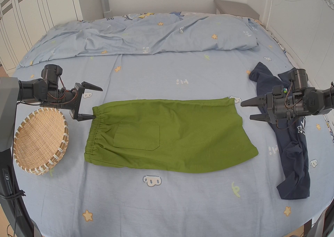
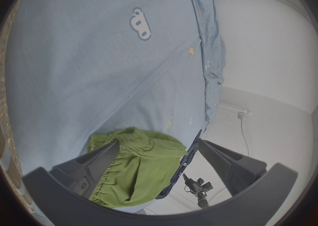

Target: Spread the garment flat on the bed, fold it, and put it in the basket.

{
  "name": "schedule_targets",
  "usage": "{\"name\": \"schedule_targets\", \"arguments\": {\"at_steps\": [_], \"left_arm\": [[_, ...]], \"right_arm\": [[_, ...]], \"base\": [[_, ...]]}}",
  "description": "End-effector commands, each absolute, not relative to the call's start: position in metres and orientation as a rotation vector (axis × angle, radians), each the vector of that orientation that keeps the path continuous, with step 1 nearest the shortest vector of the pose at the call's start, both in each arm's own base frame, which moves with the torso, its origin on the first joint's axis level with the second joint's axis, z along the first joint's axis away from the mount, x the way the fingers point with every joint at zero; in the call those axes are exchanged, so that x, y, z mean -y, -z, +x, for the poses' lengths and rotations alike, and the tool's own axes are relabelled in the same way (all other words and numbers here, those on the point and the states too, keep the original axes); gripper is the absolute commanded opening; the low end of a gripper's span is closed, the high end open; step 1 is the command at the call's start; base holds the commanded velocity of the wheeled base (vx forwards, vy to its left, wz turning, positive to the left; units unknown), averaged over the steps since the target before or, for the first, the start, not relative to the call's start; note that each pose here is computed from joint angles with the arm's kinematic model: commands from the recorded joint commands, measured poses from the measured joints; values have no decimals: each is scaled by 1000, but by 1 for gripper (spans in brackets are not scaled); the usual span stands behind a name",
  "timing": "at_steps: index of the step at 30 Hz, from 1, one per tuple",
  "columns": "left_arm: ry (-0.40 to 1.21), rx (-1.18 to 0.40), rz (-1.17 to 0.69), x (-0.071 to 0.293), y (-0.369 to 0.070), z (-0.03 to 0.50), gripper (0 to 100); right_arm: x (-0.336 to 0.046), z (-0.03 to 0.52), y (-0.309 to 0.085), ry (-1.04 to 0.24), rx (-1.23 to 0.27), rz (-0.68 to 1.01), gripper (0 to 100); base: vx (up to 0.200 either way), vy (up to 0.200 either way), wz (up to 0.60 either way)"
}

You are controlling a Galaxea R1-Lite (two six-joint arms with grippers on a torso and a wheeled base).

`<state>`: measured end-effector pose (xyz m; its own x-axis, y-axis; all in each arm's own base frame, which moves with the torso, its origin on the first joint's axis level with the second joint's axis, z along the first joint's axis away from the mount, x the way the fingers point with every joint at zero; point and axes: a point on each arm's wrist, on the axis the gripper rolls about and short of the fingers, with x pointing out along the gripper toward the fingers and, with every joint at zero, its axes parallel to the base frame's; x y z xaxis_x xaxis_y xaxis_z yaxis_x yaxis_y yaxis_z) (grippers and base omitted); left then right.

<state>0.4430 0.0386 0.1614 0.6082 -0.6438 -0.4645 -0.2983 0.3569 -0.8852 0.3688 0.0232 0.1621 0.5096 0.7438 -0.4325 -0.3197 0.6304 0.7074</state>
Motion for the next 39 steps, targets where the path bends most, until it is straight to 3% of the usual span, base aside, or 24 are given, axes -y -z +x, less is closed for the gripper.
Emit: {"name": "schedule_targets", "arguments": {"at_steps": [1,8,15,30,39], "left_arm": [[257,-985,-1236,-38,-150,437,100],[313,-954,-1096,-45,-164,397,100],[404,-990,-868,-42,-129,372,100],[458,-998,-743,-36,-110,363,100],[508,-877,-595,-22,-77,353,100]], "right_arm": [[-23,367,-165,-691,-793,600,100],[-25,366,-165,-695,-796,599,100],[-26,363,-166,-700,-794,597,100],[-27,363,-164,-702,-800,597,100],[-27,364,-164,-702,-799,596,100]], "base": [[0,0,0],[0,0,0],[0,0,0],[0,0,0],[0,0,0]]}}
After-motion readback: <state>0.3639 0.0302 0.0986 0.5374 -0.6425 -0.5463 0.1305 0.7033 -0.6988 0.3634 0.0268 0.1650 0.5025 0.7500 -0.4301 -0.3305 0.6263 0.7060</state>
